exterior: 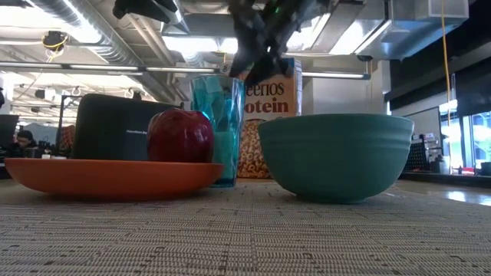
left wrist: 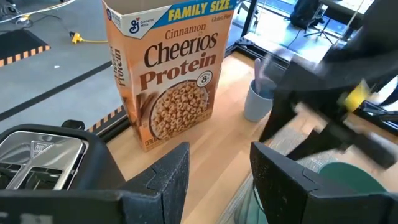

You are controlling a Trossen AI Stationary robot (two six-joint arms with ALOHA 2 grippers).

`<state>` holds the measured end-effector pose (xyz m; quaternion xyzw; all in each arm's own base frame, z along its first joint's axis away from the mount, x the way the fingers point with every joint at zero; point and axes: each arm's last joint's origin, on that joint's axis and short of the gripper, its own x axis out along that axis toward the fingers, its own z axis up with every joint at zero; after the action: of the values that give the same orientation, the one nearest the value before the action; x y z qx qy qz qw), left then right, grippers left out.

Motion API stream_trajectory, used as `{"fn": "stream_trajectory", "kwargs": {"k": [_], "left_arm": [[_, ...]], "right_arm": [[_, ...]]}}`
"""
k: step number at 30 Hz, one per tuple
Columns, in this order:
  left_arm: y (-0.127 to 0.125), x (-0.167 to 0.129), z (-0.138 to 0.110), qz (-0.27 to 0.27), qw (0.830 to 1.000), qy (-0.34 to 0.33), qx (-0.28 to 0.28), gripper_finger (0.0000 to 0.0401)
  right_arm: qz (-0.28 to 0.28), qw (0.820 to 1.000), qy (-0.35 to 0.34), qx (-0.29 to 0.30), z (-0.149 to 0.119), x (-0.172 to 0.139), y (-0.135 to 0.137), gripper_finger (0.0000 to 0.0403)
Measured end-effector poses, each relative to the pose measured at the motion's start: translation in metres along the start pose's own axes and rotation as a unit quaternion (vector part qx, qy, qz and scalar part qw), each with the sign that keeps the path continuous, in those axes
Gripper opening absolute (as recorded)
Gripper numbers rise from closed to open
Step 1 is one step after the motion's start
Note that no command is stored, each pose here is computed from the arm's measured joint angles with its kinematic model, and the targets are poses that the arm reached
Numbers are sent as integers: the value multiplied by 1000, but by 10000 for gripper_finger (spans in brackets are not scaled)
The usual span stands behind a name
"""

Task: Arrange a breakfast setting
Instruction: Put the violet spoon on the gray placemat to the right of the green bowl

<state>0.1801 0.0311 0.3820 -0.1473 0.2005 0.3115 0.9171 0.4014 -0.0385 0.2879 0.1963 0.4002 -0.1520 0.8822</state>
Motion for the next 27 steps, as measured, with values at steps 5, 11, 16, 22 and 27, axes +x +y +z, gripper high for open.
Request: {"fn": "stream_trajectory", "kwargs": {"k": [5,11,16,22,27], "left_arm": [[0,0,0,0,1000,0,-1,163],[-1,1,0,1,1000,1,-27,163],[-10,12,-3,-1,999,17,-29,163],[-29,28,-14,0,998,47,-33,163],[-43,41,-23,5,997,66,-35,163]], "right_arm": [[-19,999,-49,4,8,-53,-7,233],[-95,995,-10,21,0,-111,-48,236],[-134,990,23,45,-16,-129,-94,236],[-90,989,24,116,-55,-116,-154,237],[-93,983,-5,156,-76,-107,-189,237]]}}
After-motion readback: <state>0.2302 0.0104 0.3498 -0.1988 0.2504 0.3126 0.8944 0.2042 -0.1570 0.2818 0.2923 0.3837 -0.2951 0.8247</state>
